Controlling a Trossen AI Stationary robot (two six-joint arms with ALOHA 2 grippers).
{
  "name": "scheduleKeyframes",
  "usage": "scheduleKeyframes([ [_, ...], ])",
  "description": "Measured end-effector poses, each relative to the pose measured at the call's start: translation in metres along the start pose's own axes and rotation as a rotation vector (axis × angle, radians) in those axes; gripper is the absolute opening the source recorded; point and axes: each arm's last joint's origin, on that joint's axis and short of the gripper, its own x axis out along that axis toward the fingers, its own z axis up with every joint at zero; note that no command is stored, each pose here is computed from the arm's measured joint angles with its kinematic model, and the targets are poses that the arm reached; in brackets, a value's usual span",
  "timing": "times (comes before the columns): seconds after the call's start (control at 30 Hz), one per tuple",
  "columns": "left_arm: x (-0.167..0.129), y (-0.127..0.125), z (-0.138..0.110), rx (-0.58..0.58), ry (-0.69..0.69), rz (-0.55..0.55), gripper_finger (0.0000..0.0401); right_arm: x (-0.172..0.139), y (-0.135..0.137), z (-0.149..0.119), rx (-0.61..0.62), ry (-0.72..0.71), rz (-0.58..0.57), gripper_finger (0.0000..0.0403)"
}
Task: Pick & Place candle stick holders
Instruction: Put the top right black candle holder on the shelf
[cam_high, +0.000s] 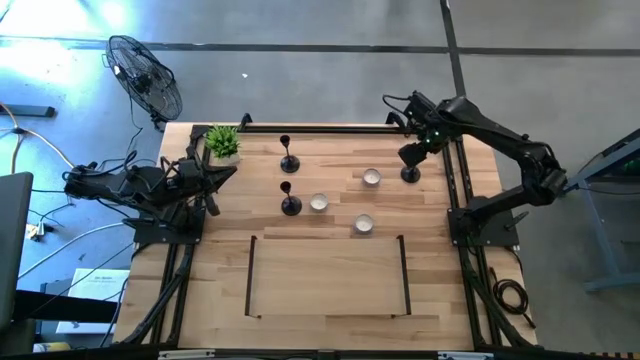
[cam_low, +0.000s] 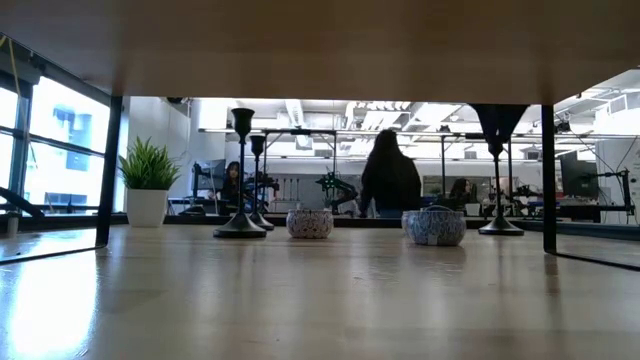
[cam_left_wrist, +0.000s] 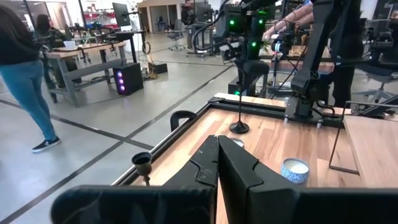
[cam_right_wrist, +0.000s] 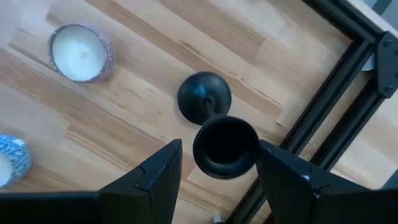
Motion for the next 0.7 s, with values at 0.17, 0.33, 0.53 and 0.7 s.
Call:
scheduleKeyframes([
  [0.17,0.0000,0.0000,0.0000,0.000,0.000,0.001,0.0001,0.0069,0.0010,0.0000,-0.010,-0.004,0.015,0.0195],
  [0.33,0.0000,0.0000,0.0000,0.000,0.000,0.001,0.0001,0.0072,0.0019,0.0033,-0.015,-0.039,0.023,0.0195],
  [0.53,0.0000,0.0001,-0.0008,0.005,0.006,0.001,0.0001,0.0071,0.0019,0.0045,-0.014,-0.053,0.018,0.0194],
  [0.7,0.0000,0.0001,-0.0017,0.009,0.014,0.002,0.0001,0.0071,0.0013,0.0045,-0.014,-0.057,-0.001,0.0186],
])
